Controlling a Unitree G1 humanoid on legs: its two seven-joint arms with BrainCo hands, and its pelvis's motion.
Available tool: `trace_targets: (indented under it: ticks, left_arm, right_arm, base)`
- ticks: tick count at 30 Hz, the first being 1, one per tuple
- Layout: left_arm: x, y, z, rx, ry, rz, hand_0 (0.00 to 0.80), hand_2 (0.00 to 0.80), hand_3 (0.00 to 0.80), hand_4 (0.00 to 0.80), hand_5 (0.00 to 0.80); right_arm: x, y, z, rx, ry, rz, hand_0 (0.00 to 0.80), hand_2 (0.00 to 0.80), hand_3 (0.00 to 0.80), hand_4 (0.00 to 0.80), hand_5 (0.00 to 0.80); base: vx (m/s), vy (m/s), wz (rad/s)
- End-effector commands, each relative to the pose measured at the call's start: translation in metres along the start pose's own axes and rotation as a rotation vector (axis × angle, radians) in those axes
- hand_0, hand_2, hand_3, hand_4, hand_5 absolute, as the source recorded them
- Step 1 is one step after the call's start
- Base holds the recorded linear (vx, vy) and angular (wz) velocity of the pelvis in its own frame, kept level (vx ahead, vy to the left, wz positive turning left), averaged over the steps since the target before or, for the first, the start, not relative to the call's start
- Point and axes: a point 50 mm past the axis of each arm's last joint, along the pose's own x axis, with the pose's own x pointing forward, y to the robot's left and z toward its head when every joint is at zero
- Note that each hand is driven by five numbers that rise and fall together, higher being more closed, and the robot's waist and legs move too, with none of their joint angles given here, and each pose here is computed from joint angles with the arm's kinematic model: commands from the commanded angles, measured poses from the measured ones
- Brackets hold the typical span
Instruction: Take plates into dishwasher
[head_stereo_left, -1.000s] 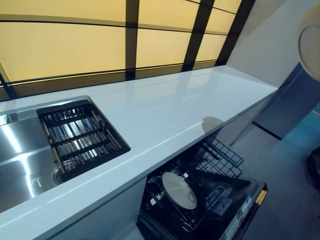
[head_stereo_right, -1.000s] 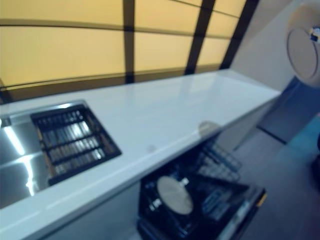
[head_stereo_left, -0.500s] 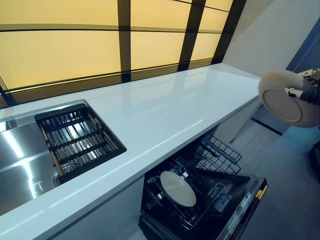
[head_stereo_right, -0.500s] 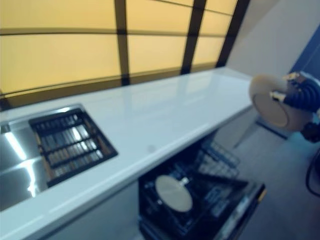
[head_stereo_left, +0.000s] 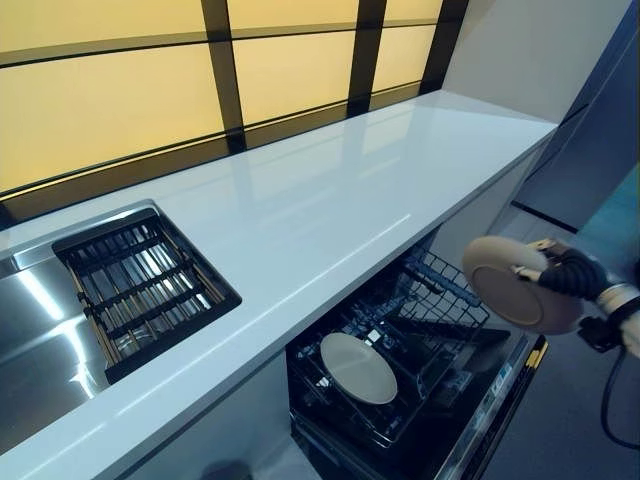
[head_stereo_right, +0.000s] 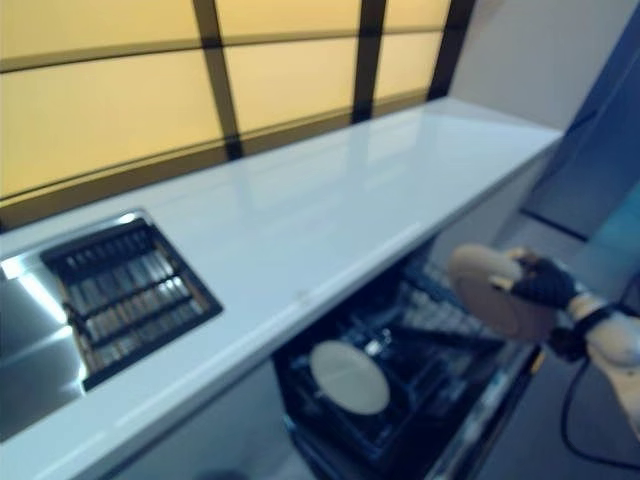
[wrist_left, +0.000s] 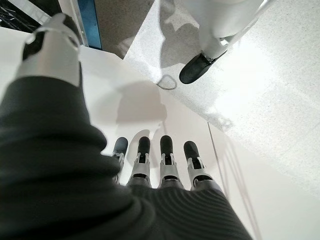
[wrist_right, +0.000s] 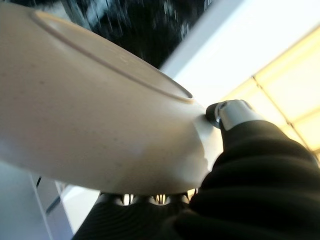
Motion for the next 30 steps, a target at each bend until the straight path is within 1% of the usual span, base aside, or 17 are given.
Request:
trace_targets:
  ticks: [1,3,6,14,17,25,30]
  left_arm:
    - [0.006,0.018,0.036,0.028,-0.107,0.035,0.0,0.0,0.0,0.0,0.0]
    - [0.007,0.017,0.044,0.036,-0.127,0.03,0.0,0.0,0.0,0.0,0.0]
    - [0.007,0.015,0.05,0.047,-0.139,0.021,0.0,0.0,0.0,0.0,0.0]
    - [0.008,0.009,0.07,0.065,-0.197,-0.002,0.0,0.0,0.0,0.0,0.0]
    - [0.008,0.007,0.08,0.072,-0.22,-0.006,0.0,0.0,0.0,0.0,0.0]
    - [0.007,0.005,0.083,0.076,-0.241,-0.012,0.0,0.0,0.0,0.0,0.0]
    - [0.007,0.005,0.078,0.071,-0.234,-0.017,0.0,0.0,0.0,0.0,0.0]
  right_arm:
    - [0.011,-0.007,0.019,-0.045,-0.086,-0.084,0.8,0.8,0.8,0.8,0.8]
    - [0.019,0.007,0.011,-0.024,-0.055,-0.083,0.8,0.8,0.8,0.8,0.8]
    - [0.026,0.016,0.003,0.01,-0.027,-0.086,0.8,0.8,0.8,0.8,0.8]
    - [0.046,0.027,-0.001,0.06,0.013,-0.108,0.8,0.8,0.8,0.8,0.8]
    - [0.054,0.028,-0.001,0.071,0.023,-0.141,0.8,0.8,0.8,0.8,0.8]
    - [0.063,0.013,-0.004,0.031,0.061,-0.245,0.8,0.8,0.8,0.8,0.8]
    - [0.062,-0.006,-0.008,-0.025,0.104,-0.287,0.8,0.8,0.8,0.8,0.8]
  base:
    - [-0.096,-0.019,0.19]
    - [-0.08,-0.022,0.17]
    - [-0.03,-0.019,0.1]
    - [-0.026,-0.01,0.1]
    - [-0.044,-0.016,0.14]
    - [-0.017,0.001,0.09]
    - [0.02,0.024,0.06]
